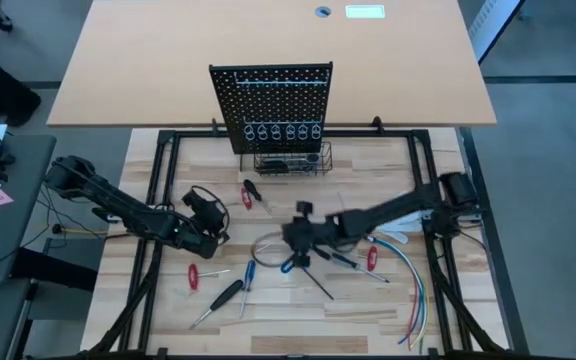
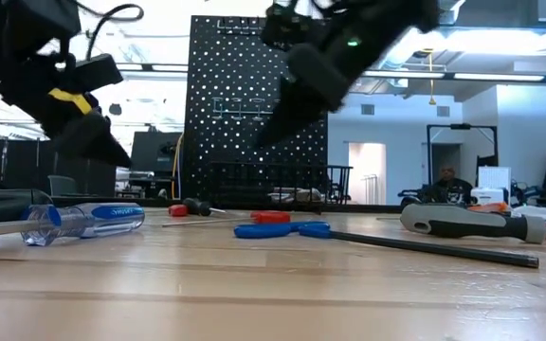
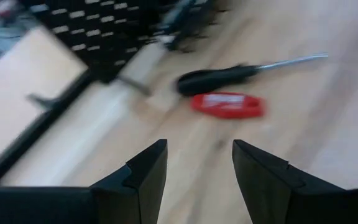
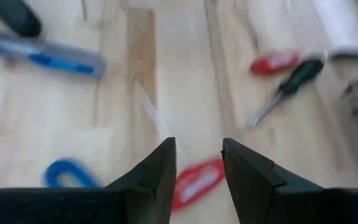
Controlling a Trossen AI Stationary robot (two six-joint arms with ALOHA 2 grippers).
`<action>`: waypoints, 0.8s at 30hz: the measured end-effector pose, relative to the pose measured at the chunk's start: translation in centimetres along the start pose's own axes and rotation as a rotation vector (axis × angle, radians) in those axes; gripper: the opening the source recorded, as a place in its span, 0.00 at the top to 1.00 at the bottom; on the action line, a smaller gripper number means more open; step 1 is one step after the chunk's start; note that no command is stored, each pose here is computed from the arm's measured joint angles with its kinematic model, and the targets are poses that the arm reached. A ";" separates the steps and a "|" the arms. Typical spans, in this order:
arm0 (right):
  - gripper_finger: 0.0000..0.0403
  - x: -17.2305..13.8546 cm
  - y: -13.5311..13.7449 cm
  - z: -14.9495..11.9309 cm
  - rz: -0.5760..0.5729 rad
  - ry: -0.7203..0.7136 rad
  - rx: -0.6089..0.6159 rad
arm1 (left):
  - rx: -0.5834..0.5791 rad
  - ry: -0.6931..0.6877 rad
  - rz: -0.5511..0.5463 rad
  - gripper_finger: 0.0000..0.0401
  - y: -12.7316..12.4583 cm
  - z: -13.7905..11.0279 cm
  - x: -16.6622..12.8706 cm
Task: Hang tools onto peg board
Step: Hang the red Allen wrench on the pegboard
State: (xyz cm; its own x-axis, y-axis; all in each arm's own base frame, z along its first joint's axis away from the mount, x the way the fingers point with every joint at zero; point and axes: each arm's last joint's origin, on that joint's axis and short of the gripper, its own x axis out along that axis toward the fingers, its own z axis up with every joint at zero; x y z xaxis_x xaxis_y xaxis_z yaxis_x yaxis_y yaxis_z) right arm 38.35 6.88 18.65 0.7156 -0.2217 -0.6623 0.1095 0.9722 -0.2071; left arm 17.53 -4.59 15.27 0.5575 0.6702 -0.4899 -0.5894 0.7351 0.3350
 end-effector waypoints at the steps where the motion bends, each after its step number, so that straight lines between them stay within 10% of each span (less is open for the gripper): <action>1: 0.67 -0.2 0.5 -0.3 0.002 -0.002 0.038 | 0.015 -0.010 -0.059 0.56 -0.4 0.4 0.0; 8: 0.60 0.4 0.3 -2.5 -0.013 0.052 0.285 | 0.100 -0.170 -0.453 0.56 -4.1 2.8 0.4; 24: 0.50 1.5 -1.6 -3.4 -0.116 0.009 0.339 | 0.173 -0.153 -0.505 0.56 -11.0 1.0 5.7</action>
State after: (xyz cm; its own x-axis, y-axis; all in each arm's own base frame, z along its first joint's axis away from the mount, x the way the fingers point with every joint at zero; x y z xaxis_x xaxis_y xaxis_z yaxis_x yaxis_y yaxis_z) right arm 36.95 4.74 15.55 0.6787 -0.3317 -0.6552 0.4135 0.9099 -0.0323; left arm 27.81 -8.75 9.55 0.8318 0.2277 -0.5062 -0.1291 0.9663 0.2226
